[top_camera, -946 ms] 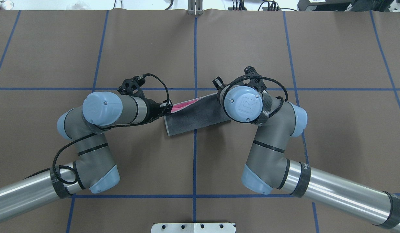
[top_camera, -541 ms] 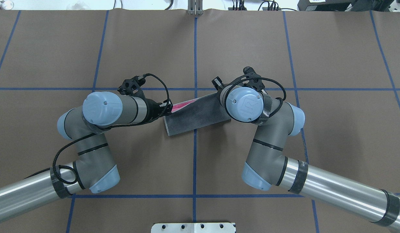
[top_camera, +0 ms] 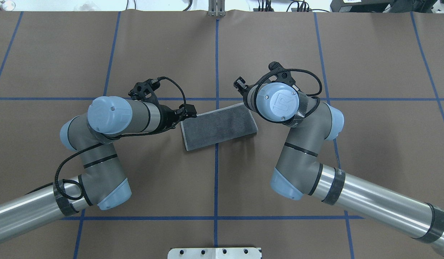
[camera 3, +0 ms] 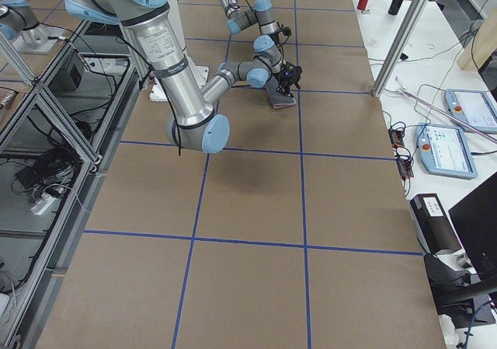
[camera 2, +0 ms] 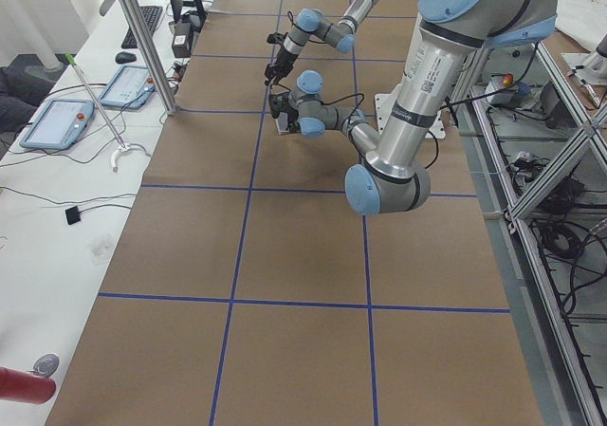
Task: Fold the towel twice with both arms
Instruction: 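Release the right gripper and raise it away while the left gripper holds the towel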
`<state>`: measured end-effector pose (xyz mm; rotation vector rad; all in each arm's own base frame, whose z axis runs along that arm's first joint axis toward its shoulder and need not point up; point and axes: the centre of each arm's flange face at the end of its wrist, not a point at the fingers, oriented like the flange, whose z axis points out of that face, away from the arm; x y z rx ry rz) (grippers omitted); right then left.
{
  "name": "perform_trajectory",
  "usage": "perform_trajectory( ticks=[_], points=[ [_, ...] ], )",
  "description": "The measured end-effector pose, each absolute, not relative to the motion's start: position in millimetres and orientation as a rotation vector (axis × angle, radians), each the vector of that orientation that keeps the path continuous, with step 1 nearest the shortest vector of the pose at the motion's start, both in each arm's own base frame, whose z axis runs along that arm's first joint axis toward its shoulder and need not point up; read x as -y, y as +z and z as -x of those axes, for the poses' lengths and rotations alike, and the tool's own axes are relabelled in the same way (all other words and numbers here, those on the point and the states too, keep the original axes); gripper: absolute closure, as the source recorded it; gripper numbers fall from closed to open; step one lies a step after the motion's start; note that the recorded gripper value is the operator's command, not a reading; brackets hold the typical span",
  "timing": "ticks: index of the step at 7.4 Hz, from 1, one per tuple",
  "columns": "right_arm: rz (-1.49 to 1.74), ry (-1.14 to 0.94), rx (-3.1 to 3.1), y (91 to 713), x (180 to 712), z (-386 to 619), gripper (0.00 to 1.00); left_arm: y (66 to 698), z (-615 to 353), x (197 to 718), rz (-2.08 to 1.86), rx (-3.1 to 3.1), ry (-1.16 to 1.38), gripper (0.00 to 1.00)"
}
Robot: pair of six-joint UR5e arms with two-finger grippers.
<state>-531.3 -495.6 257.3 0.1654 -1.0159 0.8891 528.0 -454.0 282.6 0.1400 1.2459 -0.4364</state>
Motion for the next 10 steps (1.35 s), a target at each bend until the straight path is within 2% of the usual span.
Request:
perform_trajectory(
  ticks=[2,5,10],
  points=[
    [-0.155,0.747,0.980,270.9,520.3,499.8,0.00,279.6,-526.2,451.3,-0.120,-1.257,-0.420,0.00],
    [-0.149,0.481,0.893,310.5,566.4,426.7,0.00,279.3,-528.6,446.7,-0.024,-1.273,-0.541,0.03],
    [-0.191,0.029,0.746,408.7,633.3,230.3,0.00,278.1,-549.5,418.7,0.073,-1.290,-0.706,0.04]
  ],
)
